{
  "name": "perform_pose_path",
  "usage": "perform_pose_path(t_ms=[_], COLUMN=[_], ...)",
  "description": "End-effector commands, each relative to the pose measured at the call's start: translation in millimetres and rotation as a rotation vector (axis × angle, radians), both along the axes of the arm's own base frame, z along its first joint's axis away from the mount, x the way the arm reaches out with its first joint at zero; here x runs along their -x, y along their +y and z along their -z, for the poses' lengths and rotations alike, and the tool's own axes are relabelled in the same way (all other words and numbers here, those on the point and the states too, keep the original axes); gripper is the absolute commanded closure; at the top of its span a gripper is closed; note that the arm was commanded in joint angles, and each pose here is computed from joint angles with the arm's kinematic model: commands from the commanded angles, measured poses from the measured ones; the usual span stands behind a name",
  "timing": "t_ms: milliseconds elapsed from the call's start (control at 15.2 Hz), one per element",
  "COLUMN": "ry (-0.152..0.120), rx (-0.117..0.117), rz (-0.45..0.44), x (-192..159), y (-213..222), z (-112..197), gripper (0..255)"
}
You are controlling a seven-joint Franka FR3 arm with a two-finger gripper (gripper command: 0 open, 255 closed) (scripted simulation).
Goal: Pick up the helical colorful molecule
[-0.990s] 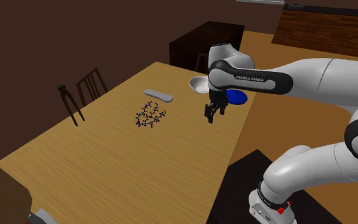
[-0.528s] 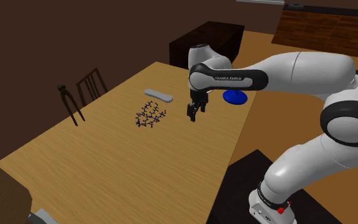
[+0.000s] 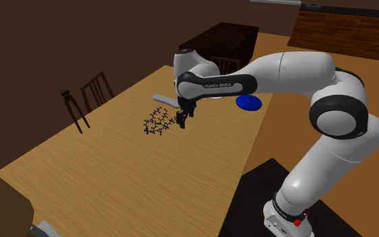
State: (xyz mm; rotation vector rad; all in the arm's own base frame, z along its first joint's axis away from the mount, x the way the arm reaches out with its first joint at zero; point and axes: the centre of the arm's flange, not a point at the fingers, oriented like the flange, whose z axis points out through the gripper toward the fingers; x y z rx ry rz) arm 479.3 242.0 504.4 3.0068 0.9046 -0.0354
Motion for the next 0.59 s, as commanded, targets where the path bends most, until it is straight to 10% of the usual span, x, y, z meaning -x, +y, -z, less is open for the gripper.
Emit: perform_pose_path(t_ms=[0, 528], ry=[-0.021, -0.099], rx=[-0.003, -0.009], rz=[-0.046, -0.226], x=[-9.6, -40.1], y=[21.4, 115.7], z=[0.9, 1.0], gripper=[0, 0])
